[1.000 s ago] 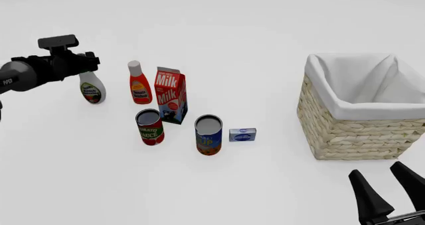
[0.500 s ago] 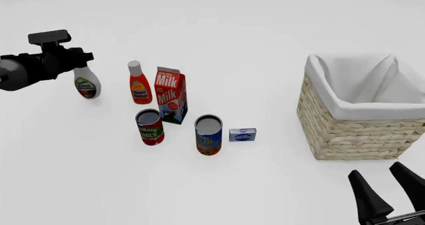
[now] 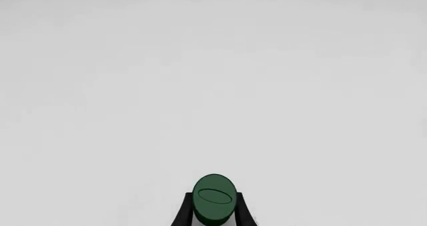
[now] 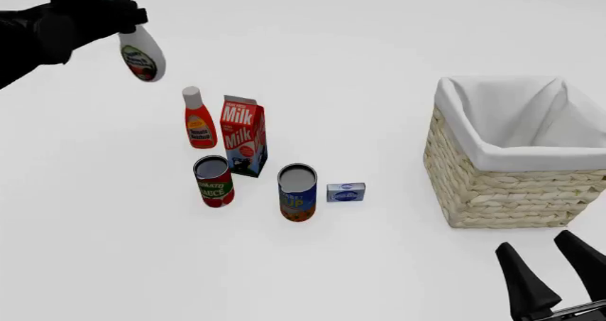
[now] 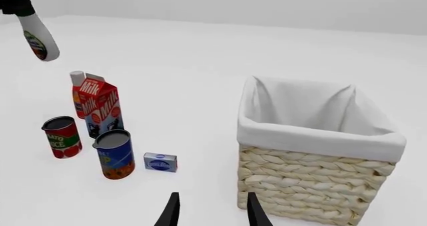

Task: Pick the salad dressing and place it in the basket.

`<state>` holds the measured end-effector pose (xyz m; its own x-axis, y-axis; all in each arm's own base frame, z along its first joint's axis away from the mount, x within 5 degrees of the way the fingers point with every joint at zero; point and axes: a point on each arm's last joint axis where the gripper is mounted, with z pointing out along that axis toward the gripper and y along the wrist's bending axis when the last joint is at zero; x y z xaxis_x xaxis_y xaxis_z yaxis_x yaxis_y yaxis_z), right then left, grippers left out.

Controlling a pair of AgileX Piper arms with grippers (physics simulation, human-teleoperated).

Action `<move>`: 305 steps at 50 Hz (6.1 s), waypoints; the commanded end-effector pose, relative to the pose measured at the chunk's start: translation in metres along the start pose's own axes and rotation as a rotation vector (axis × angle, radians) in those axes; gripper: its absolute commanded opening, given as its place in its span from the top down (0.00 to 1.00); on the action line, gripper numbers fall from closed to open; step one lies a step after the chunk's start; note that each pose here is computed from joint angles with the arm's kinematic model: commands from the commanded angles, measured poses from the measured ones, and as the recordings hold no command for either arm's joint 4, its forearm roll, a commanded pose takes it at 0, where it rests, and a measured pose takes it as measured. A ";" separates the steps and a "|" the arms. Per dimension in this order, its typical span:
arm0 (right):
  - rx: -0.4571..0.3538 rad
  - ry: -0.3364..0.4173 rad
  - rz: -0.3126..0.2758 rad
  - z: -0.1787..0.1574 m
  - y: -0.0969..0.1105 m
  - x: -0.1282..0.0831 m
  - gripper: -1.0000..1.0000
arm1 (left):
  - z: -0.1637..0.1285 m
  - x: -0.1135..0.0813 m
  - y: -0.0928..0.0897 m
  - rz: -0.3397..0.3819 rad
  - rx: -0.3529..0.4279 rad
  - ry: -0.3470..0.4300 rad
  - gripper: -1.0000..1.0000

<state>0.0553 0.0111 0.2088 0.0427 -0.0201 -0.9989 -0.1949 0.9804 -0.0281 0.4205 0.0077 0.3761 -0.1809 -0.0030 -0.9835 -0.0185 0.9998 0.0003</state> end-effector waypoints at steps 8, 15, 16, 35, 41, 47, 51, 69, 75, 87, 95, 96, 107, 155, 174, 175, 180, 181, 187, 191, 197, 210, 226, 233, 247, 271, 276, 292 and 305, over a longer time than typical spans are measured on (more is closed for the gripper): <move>-0.006 -0.002 0.004 0.000 0.000 0.000 0.00 | -0.123 -0.076 -0.090 0.065 0.276 -0.196 1.00; -0.004 -0.004 0.008 0.000 0.000 0.000 0.00 | -0.164 -0.089 -0.111 0.080 0.376 -0.248 1.00; -0.004 -0.003 0.009 0.000 0.000 0.000 0.00 | -0.170 -0.089 -0.114 0.058 0.397 -0.252 1.00; -0.001 -0.001 0.013 0.000 0.000 0.000 0.00 | -0.224 -0.066 -0.161 0.089 0.643 -0.245 1.00; 0.002 -0.003 0.014 0.000 0.000 0.000 0.00 | -0.229 -0.052 -0.175 0.102 0.702 -0.215 1.00; 0.005 -0.003 0.015 0.000 0.000 0.000 0.00 | -0.229 -0.035 -0.191 0.114 0.752 -0.172 1.00; 0.005 -0.001 0.016 0.000 0.000 0.000 0.00 | -0.230 -0.025 -0.202 0.130 0.785 -0.152 1.00; -0.003 -0.003 0.014 0.000 0.000 0.000 0.00 | -0.219 0.021 -0.241 0.127 0.867 -0.057 1.00; -0.010 -0.001 0.016 0.000 0.001 0.000 0.00 | -0.214 0.032 -0.251 0.099 0.876 -0.029 1.00; -0.012 -0.004 0.012 0.000 0.001 0.000 0.00 | -0.193 0.061 -0.269 0.117 0.871 0.022 1.00; -0.016 -0.009 0.005 0.000 0.001 -0.001 0.00 | -0.187 0.073 -0.277 0.119 0.874 0.045 1.00; -0.017 -0.009 0.006 0.000 0.001 -0.001 0.00 | -0.187 0.073 -0.278 0.120 0.875 0.045 1.00; -0.016 -0.014 0.001 0.000 0.001 -0.002 0.00 | -0.193 0.075 -0.280 0.127 0.893 0.039 1.00; -0.220 0.063 -0.135 0.004 0.010 -0.092 0.00 | -0.204 0.076 -0.284 0.122 0.926 0.029 1.00; -0.326 0.184 -0.115 0.042 0.027 -0.108 0.00 | -0.206 0.076 -0.284 0.120 0.932 0.024 1.00; -0.334 0.194 -0.110 0.045 0.029 -0.109 0.00 | -0.207 0.076 -0.285 0.117 0.934 0.025 1.00; -0.357 0.216 -0.097 0.053 0.034 -0.112 0.00 | -0.206 0.077 -0.286 0.120 0.936 0.029 1.00; -0.357 0.216 -0.096 0.053 0.034 -0.112 0.00 | -0.206 0.077 -0.286 0.120 0.936 0.029 1.00; -0.381 0.222 -0.105 0.059 0.039 -0.116 0.00 | -0.206 0.078 -0.288 0.124 0.938 0.030 1.00; -0.391 0.224 -0.121 0.063 0.042 -0.119 0.00 | -0.206 0.078 -0.289 0.125 0.939 0.033 1.00; -0.402 0.219 -0.137 0.067 0.044 -0.122 0.00 | -0.208 0.079 -0.290 0.124 0.944 0.033 1.00; -0.409 0.208 -0.176 0.073 0.047 -0.124 0.00 | -0.209 0.082 -0.290 0.122 0.949 0.037 1.00; -0.418 0.218 -0.201 0.086 0.053 -0.120 0.00 | -0.212 0.082 -0.290 0.116 0.954 0.039 1.00; -0.423 0.220 -0.205 0.090 0.056 -0.119 0.00 | -0.214 0.081 -0.290 0.114 0.959 0.037 1.00; -0.440 0.227 -0.215 0.100 0.063 -0.118 0.00 | -0.219 0.079 -0.290 0.115 0.971 0.033 1.00; -0.459 0.231 -0.239 0.112 0.071 -0.114 0.00 | -0.225 0.087 -0.292 0.117 0.991 0.042 1.00; -0.461 0.235 -0.243 0.115 0.073 -0.111 0.00 | -0.226 0.088 -0.292 0.116 0.993 0.043 1.00; -0.465 0.248 -0.241 0.122 0.077 -0.103 0.00 | -0.232 0.087 -0.291 0.114 1.006 0.042 1.00; -0.478 0.244 -0.249 0.124 0.081 -0.102 0.00 | -0.234 0.088 -0.292 0.120 1.012 0.048 1.00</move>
<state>0.1548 0.1133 0.3126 -0.0670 -0.3533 -0.9331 -0.6258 0.7433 -0.2365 0.1854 -0.2865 0.3286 -0.1715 0.1240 -0.9774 0.8288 0.5545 -0.0751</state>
